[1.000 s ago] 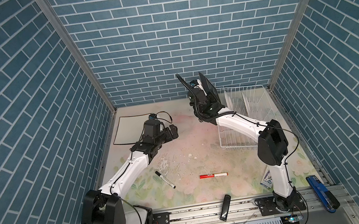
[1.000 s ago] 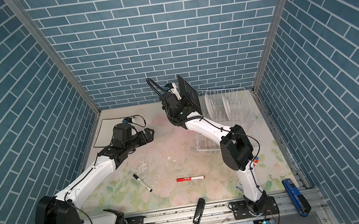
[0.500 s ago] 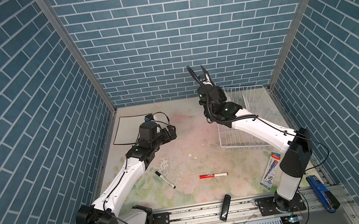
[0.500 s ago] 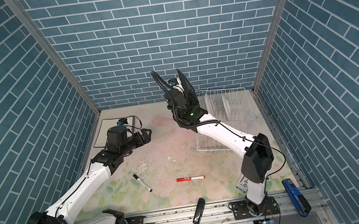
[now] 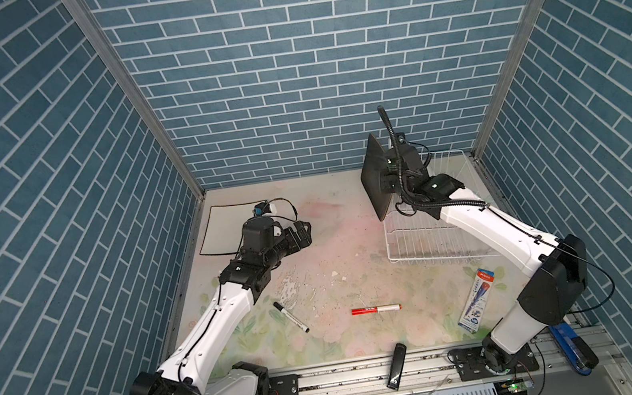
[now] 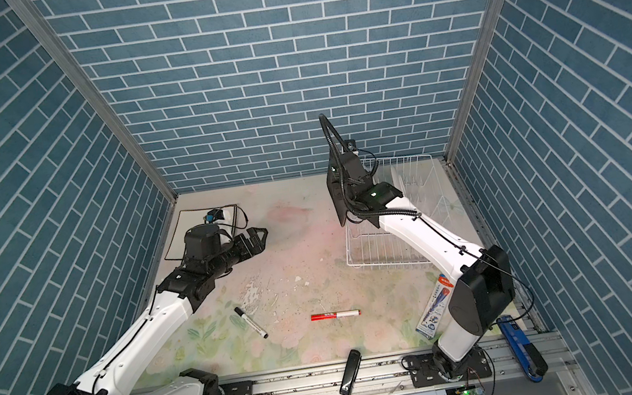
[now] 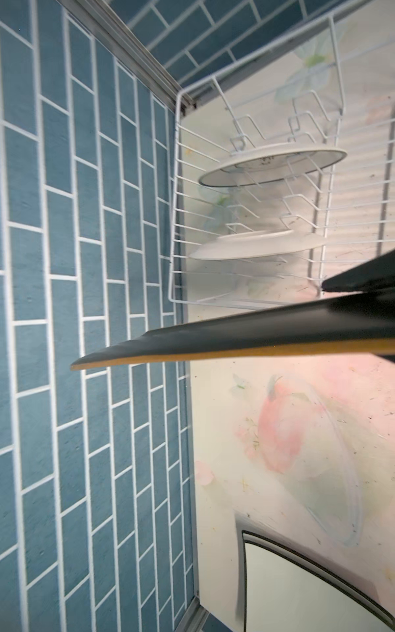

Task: Unload the plates from the dish rack
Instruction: 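Lift the dark plate up out of the rack with the right gripper, then swing the dark plate toward the left gripper while the left gripper grasps it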

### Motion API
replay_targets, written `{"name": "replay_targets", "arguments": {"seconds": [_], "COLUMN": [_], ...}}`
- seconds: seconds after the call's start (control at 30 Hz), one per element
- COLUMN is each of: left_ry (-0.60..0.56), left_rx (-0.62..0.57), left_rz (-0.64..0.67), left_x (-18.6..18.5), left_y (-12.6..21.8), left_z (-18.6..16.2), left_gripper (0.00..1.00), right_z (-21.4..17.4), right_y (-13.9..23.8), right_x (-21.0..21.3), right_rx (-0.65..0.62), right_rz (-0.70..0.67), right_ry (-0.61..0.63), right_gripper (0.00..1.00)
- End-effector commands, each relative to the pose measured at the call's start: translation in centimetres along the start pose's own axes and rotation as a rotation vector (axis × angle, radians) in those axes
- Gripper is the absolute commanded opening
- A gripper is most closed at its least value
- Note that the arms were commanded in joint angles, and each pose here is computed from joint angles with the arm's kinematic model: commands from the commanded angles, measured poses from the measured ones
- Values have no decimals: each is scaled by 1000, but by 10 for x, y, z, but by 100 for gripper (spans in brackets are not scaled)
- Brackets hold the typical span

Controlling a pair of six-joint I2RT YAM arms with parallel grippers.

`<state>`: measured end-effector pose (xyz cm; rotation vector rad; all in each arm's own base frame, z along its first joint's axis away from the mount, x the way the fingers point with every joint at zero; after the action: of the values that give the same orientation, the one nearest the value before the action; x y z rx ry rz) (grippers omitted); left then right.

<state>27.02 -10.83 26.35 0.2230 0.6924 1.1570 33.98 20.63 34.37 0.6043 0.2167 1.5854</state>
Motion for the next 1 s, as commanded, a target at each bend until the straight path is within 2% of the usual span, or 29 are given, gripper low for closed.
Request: {"name": "replay_targets", "arguments": {"seconds": [0.0, 0.13, 0.47, 0.7, 0.97], "left_ry": [9, 50, 238, 290, 320], "left_rx": [12, 30, 84, 78, 10], "left_rz": [-28, -50, -146, -187, -275], "left_x": [-3, -3, 9, 15, 20], "left_y": [-5, -13, -38, -45, -45], "left_z": [4, 3, 4, 6, 18], "left_gripper": [100, 100, 100, 100, 100], "right_z": [34, 30, 19, 12, 7], "right_y": [30, 20, -5, -27, -31], "right_x": [8, 4, -6, -7, 2], "right_rx": [-105, -57, 26, 114, 212], "right_rz": [246, 313, 497, 672, 791], "right_ry": [-274, -333, -534, -691, -767], "right_gripper": [0, 0, 0, 0, 0]}}
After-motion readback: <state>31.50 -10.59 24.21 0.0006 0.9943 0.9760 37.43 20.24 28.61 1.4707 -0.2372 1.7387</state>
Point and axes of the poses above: each gripper's point midway between its finger pads, its own y axis back along the fingers, its own x axis along the line the jaws close on, z = x × y, the point moved 10 cm from there along y, back along the fingers, and after that the axes turned 10 degrees about -y, right-handed, at the moved point
